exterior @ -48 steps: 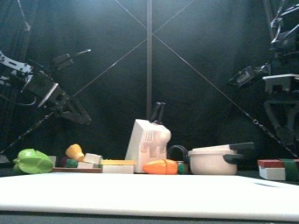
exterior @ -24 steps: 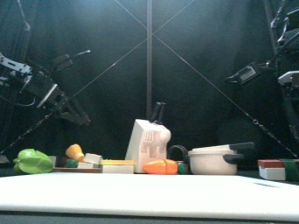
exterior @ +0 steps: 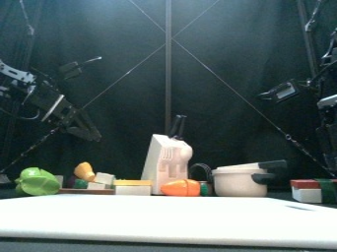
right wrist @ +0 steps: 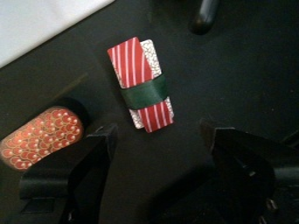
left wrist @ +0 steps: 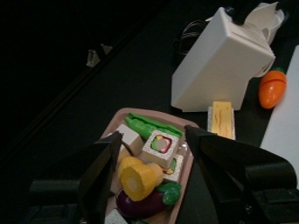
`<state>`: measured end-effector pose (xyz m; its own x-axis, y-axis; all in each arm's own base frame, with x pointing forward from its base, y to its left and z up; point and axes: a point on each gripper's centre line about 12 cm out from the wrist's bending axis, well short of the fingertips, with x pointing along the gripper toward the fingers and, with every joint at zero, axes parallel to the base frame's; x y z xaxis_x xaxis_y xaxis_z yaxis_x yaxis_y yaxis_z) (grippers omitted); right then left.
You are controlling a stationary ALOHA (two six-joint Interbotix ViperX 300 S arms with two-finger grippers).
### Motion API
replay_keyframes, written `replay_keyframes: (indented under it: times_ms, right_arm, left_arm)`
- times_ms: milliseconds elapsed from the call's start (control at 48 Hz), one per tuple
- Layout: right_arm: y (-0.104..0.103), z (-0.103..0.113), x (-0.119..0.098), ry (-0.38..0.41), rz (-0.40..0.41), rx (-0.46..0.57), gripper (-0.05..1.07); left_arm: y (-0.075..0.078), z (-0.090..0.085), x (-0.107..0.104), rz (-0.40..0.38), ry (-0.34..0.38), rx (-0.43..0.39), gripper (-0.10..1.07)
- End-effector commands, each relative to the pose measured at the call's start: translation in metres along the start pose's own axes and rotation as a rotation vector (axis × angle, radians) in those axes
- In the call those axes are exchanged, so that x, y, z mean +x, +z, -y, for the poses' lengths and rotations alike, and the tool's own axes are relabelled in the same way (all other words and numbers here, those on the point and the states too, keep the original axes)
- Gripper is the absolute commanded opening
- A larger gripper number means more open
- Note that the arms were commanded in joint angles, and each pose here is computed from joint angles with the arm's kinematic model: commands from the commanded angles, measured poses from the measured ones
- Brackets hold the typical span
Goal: Grab salmon sushi
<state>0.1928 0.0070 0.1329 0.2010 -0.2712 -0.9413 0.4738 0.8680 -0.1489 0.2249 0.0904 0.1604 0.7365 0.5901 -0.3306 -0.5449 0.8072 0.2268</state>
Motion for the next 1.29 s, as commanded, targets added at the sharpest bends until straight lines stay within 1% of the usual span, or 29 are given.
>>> replay_keyframes:
  times_ms: [0,83,271,542,667,938,1104,1271]
  right_arm:
    - [0.0,-0.002,0.001,0.014,0.013,-0.007,1.02]
    - [0.0,-0.001,0.004,0.011,0.01,-0.012,1.02]
    - [0.004,-0.005,0.01,0.021,0.035,-0.043,1.02]
    - [0.002,-0.007,0.023,-0.011,0.002,-0.081,1.02]
    - [0.002,-0.008,0.025,-0.022,-0.001,-0.093,1.02]
    - [0.002,-0.009,0.027,-0.014,0.005,-0.097,1.02]
    - [0.002,-0.008,0.027,-0.015,0.002,-0.095,1.0]
    - [0.002,-0.008,0.027,-0.015,0.001,-0.091,0.93]
  left_arm:
    - [0.004,0.0,0.001,0.011,0.002,-0.004,0.94]
    - [0.004,0.0,0.001,0.011,0.002,-0.004,0.94]
    - [0.004,0.0,0.001,0.013,0.002,-0.004,0.94]
    - [0.004,0.0,0.001,0.011,0.002,-0.004,0.94]
    - [0.004,0.0,0.001,0.011,0.002,-0.004,0.94]
    - [0.004,0.0,0.001,0.011,0.002,-0.004,0.94]
    - [0.004,0.0,0.001,0.011,0.002,-0.004,0.94]
    - [0.004,0.0,0.001,0.011,0.002,-0.004,0.94]
